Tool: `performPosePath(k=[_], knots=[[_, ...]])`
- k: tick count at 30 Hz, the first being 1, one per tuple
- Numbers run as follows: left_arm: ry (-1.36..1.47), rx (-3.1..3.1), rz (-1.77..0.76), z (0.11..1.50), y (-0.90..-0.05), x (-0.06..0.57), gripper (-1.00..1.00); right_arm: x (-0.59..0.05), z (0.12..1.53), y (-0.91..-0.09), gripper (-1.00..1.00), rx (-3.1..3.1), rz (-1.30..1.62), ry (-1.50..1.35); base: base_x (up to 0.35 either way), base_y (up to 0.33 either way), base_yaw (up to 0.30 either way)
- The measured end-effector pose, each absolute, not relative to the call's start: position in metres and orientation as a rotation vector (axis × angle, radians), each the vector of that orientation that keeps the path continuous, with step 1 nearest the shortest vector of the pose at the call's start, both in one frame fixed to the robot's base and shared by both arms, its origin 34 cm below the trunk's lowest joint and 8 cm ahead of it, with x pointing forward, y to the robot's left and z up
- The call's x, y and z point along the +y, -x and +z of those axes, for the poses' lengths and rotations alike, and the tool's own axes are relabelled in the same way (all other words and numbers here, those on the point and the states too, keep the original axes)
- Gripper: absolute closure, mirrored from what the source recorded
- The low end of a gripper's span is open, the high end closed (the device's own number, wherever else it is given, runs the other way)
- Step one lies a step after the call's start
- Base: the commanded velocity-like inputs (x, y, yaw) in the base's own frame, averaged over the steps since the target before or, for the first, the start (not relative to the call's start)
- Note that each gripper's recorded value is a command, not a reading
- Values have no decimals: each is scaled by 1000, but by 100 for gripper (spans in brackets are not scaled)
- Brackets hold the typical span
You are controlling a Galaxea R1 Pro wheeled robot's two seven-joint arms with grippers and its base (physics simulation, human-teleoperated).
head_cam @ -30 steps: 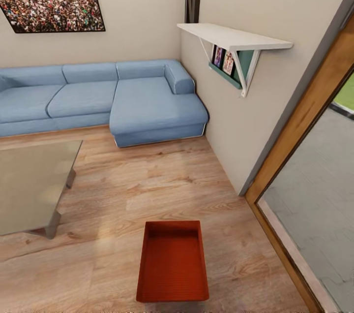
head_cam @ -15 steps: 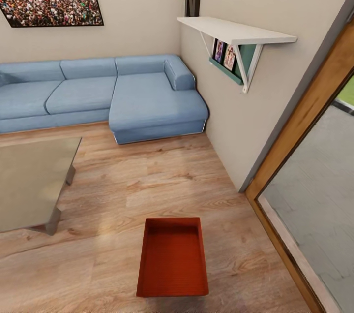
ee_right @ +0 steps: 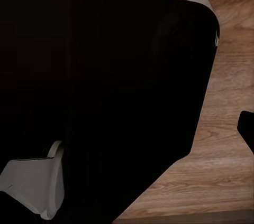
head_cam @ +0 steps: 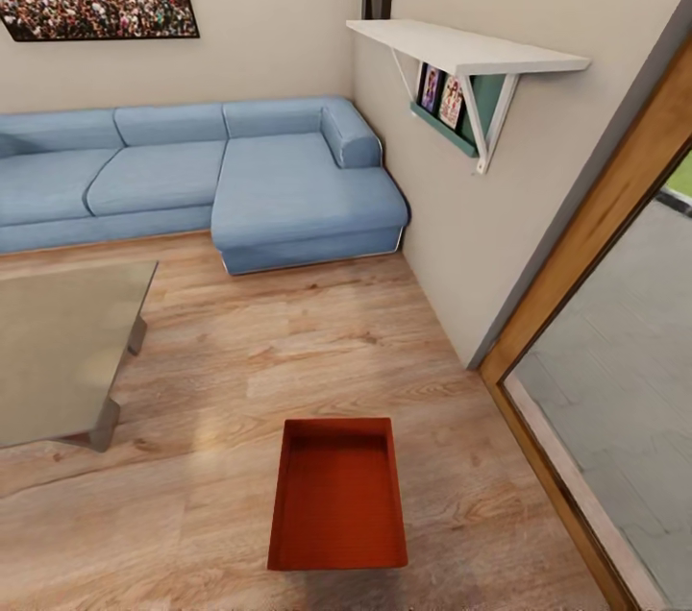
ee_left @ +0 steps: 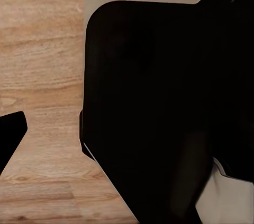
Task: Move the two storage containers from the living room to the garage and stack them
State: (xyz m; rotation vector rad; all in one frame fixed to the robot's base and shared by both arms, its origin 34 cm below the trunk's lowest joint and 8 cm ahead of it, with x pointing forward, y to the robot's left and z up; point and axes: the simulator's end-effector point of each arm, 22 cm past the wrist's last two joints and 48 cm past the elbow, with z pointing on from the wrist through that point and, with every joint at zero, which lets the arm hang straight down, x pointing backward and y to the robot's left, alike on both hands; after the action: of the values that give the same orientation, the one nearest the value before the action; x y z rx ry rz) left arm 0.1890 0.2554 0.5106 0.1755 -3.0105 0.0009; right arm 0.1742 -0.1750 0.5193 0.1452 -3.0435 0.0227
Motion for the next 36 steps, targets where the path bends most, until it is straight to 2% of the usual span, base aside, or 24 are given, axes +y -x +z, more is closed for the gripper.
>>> performPosePath(k=[36], knots=[[-173,-2962,-4,508,-169,255,-100,-175,518,-155,-100,-2995,19,-146,0,0,0]])
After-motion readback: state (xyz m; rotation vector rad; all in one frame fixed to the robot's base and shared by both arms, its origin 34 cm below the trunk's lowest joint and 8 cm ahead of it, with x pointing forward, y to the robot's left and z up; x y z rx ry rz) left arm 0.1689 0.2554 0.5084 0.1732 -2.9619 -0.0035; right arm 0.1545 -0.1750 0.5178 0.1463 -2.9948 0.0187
